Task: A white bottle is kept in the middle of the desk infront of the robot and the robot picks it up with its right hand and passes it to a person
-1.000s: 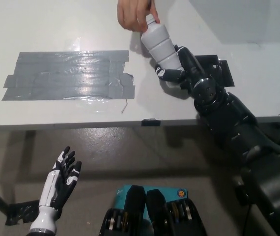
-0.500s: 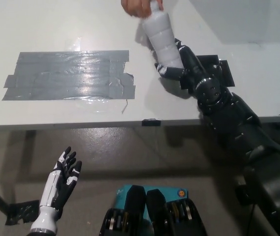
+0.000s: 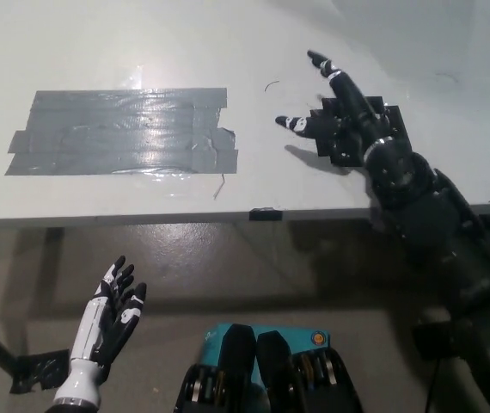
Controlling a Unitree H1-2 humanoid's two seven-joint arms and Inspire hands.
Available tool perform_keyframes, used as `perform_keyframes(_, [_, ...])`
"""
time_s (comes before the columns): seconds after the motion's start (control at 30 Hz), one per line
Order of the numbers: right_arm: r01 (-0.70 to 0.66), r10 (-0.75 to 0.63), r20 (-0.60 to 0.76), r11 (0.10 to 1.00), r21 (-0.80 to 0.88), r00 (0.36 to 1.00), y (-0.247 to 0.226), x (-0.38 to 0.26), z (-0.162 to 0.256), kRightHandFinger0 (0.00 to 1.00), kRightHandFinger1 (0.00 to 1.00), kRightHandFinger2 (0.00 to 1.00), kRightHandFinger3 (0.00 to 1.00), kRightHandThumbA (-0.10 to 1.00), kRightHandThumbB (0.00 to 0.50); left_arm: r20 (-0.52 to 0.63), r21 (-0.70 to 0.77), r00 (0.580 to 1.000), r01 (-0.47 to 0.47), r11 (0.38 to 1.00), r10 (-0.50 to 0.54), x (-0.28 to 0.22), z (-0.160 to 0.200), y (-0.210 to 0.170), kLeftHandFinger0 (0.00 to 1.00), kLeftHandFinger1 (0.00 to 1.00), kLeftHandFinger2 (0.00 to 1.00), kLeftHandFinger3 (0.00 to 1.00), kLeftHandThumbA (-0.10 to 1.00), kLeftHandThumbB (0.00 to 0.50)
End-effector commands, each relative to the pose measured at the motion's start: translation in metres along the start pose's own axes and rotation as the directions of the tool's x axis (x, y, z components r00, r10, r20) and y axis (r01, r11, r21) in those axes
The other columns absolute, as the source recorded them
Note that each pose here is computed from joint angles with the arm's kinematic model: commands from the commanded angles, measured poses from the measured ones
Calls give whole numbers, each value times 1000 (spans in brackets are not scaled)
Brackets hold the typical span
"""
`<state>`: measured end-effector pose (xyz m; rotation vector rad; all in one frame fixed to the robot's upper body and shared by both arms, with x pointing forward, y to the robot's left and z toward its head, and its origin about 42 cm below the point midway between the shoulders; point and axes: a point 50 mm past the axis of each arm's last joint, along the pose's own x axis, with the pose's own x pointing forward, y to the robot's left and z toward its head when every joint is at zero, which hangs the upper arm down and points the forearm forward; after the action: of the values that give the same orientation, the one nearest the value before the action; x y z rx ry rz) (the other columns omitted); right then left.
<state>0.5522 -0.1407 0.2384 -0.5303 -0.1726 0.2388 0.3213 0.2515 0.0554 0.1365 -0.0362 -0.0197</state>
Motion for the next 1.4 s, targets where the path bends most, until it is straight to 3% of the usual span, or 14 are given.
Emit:
perform_keyframes(0.0, [33, -48, 286, 998, 57, 957, -46, -44, 51, 1000, 1000, 1000, 1000, 880, 500, 61, 17, 998, -3, 1000, 2, 19, 19, 5, 1000, 1000, 1000, 1000, 681, 29])
perform_keyframes(0.1, [40, -65, 396, 997, 72, 916, -48, -86, 59, 1000, 1000, 1000, 1000, 866, 452, 66, 24, 998, 0, 1000, -1, 19, 18, 5, 1000, 1000, 1000, 1000, 679, 36])
perform_keyframes(0.13, [30, -70, 468, 995, 92, 881, -48, -120, 59, 1000, 1000, 1000, 1000, 836, 414, 65, 29, 998, -3, 1000, 1, 19, 18, 5, 1000, 1000, 1000, 1000, 663, 24])
perform_keyframes(0.23, [24, -79, 504, 993, 116, 860, -45, -159, 57, 1000, 1000, 1000, 1000, 847, 432, 59, 28, 998, -1, 1000, 0, 19, 19, 7, 1000, 1000, 1000, 1000, 645, 27])
perform_keyframes(0.4, [60, -143, 536, 984, 169, 832, -42, -215, 47, 1000, 1000, 1000, 1000, 939, 384, 73, 43, 997, 22, 999, -25, 25, 22, 9, 1000, 1000, 1000, 1000, 694, 55])
perform_keyframes(0.5, [61, -199, 488, 957, 284, 850, -29, -237, 31, 1000, 1000, 1000, 1000, 1000, 394, 73, 39, 996, 41, 998, -43, 25, 22, 8, 1000, 1000, 1000, 1000, 695, 47])
perform_keyframes(0.6, [18, -206, 456, 923, 384, 866, -10, -251, 20, 1000, 1000, 1000, 1000, 1000, 326, 79, 40, 995, 50, 998, -53, 24, 23, 6, 1000, 1000, 1000, 1000, 714, 48])
perform_keyframes(0.87, [-4, -201, 374, 877, 481, 906, 21, -255, -4, 1000, 1000, 1000, 1000, 1000, 295, 77, 43, 995, 57, 997, -61, 22, 21, 4, 1000, 1000, 1000, 1000, 750, 59])
perform_keyframes(1.1, [65, -162, 144, 852, 520, 976, 46, -244, -71, 1000, 1000, 1000, 1000, 1000, 206, 60, 38, 996, 68, 997, -70, 16, 17, 1, 1000, 1000, 1000, 1000, 763, 59])
perform_keyframes(1.2, [88, -133, 41, 829, 552, 990, 59, -252, -100, 1000, 1000, 1000, 1000, 1000, 216, 55, 28, 996, 74, 997, -76, 8, 11, -2, 1000, 1000, 1000, 1000, 752, 44])
perform_keyframes(1.23, [92, -129, 27, 825, 558, 991, 61, -255, -105, 1000, 1000, 1000, 1000, 1000, 179, 52, 29, 995, 79, 996, -81, 6, 10, -3, 1000, 1000, 1000, 1000, 768, 43])
perform_keyframes(1.27, [97, -115, -2, 821, 563, 993, 64, -256, -112, 1000, 1000, 1000, 1000, 1000, 241, 50, 29, 995, 84, 996, -85, 5, 10, -4, 1000, 1000, 1000, 1000, 779, 51])
perform_keyframes(1.33, [91, -98, -18, 817, 570, 995, 67, -259, -117, 1000, 1000, 1000, 1000, 1000, 222, 44, 40, 995, 92, 995, -93, 4, 9, -5, 1000, 1000, 1000, 1000, 829, 61])
perform_keyframes(1.37, [80, -87, -15, 817, 572, 996, 69, -260, -120, 1000, 1000, 1000, 1000, 1000, 237, 50, 41, 995, 90, 995, -92, 4, 9, -6, 1000, 1000, 1000, 1000, 834, 66])
